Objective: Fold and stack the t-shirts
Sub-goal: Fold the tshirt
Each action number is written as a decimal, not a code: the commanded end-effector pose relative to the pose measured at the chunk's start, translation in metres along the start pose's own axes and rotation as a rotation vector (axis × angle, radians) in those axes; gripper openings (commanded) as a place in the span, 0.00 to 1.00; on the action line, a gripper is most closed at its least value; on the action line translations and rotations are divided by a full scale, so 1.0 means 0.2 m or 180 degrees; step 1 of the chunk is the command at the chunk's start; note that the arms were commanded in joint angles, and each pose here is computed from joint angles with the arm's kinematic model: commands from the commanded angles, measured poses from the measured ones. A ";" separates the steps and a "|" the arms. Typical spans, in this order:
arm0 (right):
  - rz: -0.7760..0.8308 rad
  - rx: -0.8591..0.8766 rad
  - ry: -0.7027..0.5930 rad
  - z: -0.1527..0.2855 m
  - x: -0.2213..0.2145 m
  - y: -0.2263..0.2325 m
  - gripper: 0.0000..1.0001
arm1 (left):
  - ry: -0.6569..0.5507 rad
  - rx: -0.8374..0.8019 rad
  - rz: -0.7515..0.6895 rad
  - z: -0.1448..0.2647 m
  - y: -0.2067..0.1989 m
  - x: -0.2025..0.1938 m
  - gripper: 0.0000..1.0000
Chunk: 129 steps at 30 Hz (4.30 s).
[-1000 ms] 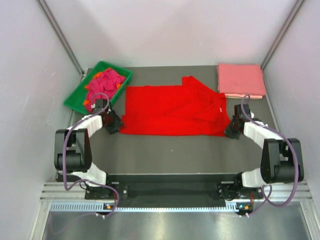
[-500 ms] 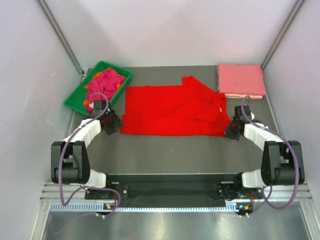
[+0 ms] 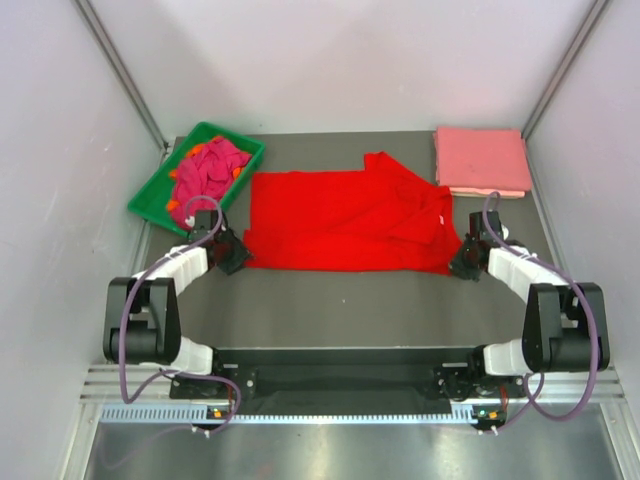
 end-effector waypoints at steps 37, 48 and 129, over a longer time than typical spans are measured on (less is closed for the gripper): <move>-0.0201 -0.0388 -0.1496 1.09 0.43 -0.12 0.00 | -0.0960 -0.0493 -0.0739 0.86 -0.50 0.31 0.00; -0.0112 -0.0199 -0.2868 2.01 0.58 -0.12 0.00 | -0.1472 -0.1383 -0.0959 1.61 -0.85 0.40 0.00; -0.0098 0.0052 -0.0742 0.88 -0.39 -0.26 0.00 | -0.0890 0.0222 0.0334 0.74 0.20 -0.12 0.00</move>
Point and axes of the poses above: each gripper's point midway between its finger pads, its own z axis back along the fingers, its own y axis along the line the jaws close on, x = y × z, the point moved 7 cm from there along z, back along the fingers, and after that the axes turned 14 degrees about z, right-handed, at the moved point
